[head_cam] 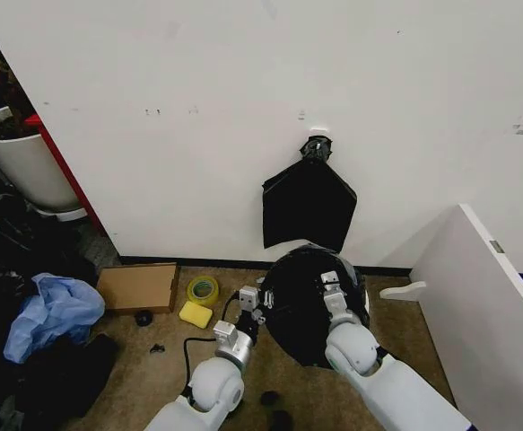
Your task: Place the garbage bag over the trash bin.
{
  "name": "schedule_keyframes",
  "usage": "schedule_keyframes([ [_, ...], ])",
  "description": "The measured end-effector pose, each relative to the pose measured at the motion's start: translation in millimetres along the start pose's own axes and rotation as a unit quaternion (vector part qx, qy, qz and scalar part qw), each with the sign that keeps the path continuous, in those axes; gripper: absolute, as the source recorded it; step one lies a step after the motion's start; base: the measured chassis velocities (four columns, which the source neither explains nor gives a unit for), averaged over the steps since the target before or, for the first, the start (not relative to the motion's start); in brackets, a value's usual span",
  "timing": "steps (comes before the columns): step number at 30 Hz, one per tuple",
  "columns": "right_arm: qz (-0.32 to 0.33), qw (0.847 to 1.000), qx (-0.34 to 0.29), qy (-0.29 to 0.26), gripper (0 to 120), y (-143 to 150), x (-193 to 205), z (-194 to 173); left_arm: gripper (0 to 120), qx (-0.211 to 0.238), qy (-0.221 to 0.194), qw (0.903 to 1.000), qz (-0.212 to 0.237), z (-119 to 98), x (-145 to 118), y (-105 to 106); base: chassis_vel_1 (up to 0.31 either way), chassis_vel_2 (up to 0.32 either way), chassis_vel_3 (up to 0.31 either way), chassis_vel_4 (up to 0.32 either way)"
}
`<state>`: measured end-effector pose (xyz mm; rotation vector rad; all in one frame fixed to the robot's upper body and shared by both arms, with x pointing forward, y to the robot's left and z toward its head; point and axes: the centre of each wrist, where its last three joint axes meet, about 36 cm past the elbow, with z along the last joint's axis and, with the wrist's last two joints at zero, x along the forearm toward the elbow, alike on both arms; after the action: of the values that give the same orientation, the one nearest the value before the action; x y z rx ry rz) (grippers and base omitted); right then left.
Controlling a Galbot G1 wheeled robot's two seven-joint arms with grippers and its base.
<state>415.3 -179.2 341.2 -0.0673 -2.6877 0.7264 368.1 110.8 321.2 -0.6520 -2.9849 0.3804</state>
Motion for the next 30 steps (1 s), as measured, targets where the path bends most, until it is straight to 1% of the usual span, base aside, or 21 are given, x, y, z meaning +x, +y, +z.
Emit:
schedule_keyframes([
  [2, 0.005, 1.000, 0.008, -0.006, 0, -4, 0, 3, 1, 0.000, 0.001, 1.0000, -0.001, 0, -1, 2, 0.000, 0.000, 0.000, 0.000],
  [6, -0.002, 1.000, 0.001, -0.023, 0, -7, 7, -1, 1, -0.001, 0.004, 1.0000, -0.004, 1, -3, 6, 0.000, 0.000, 0.000, 0.000],
  [8, -0.024, 0.999, -0.021, -0.036, 0, -4, 17, -9, 1, -0.003, 0.005, 1.0000, -0.007, 3, -3, 8, 0.000, 0.000, 0.000, 0.000],
  [10, -0.057, 0.996, -0.052, -0.033, 0, 1, 32, -23, 1, -0.005, 0.008, 0.9999, -0.011, 5, -3, 10, 0.000, 0.000, 0.000, 0.000],
  [11, -0.075, 0.995, -0.069, -0.023, 0, 3, 40, -32, 1, -0.007, 0.008, 0.9999, -0.012, 5, -3, 10, 0.000, 0.000, 0.000, 0.000],
  [12, -0.075, 0.995, -0.069, -0.023, 0, 3, 40, -32, 1, -0.007, 0.008, 0.9999, -0.012, 5, -3, 10, 0.000, 0.000, 0.000, 0.000],
  [14, -0.106, 0.989, -0.099, 0.009, 0, 7, 52, -50, 1, -0.011, 0.008, 0.9999, -0.010, 7, -3, 10, 0.000, 0.000, 0.000, 0.000],
  [16, -0.139, 0.981, -0.124, 0.055, 0, 5, 59, -72, 1, -0.015, 0.008, 0.9998, -0.006, 10, -3, 9, 0.000, 0.000, 0.000, 0.000],
  [18, -0.143, 0.980, -0.127, 0.061, 0, 5, 60, -75, 1, -0.015, 0.007, 0.9999, -0.005, 10, -4, 9, 0.000, 0.000, 0.000, 0.000],
  [19, -0.154, 0.976, -0.130, 0.080, 0, 5, 61, -82, 1, -0.015, 0.004, 0.9999, -0.005, 9, -4, 9, 0.000, 0.000, 0.000, 0.000],
  [21, -0.162, 0.974, -0.123, 0.102, 0, 5, 60, -86, 1, -0.016, 0.000, 0.9999, -0.004, 8, -6, 9, 0.000, 0.000, 0.000, 0.000],
  [25, -0.157, 0.975, -0.105, 0.115, 0, 8, 57, -81, 1, -0.022, -0.007, 0.9997, -0.003, 4, -8, 10, 0.000, 0.000, 0.000, 0.000],
  [30, -0.139, 0.981, -0.048, 0.123, 0, 18, 45, -58, 1, -0.028, -0.019, 0.9994, 0.003, -3, -7, 8, 0.000, 0.000, 0.000, 0.000],
])
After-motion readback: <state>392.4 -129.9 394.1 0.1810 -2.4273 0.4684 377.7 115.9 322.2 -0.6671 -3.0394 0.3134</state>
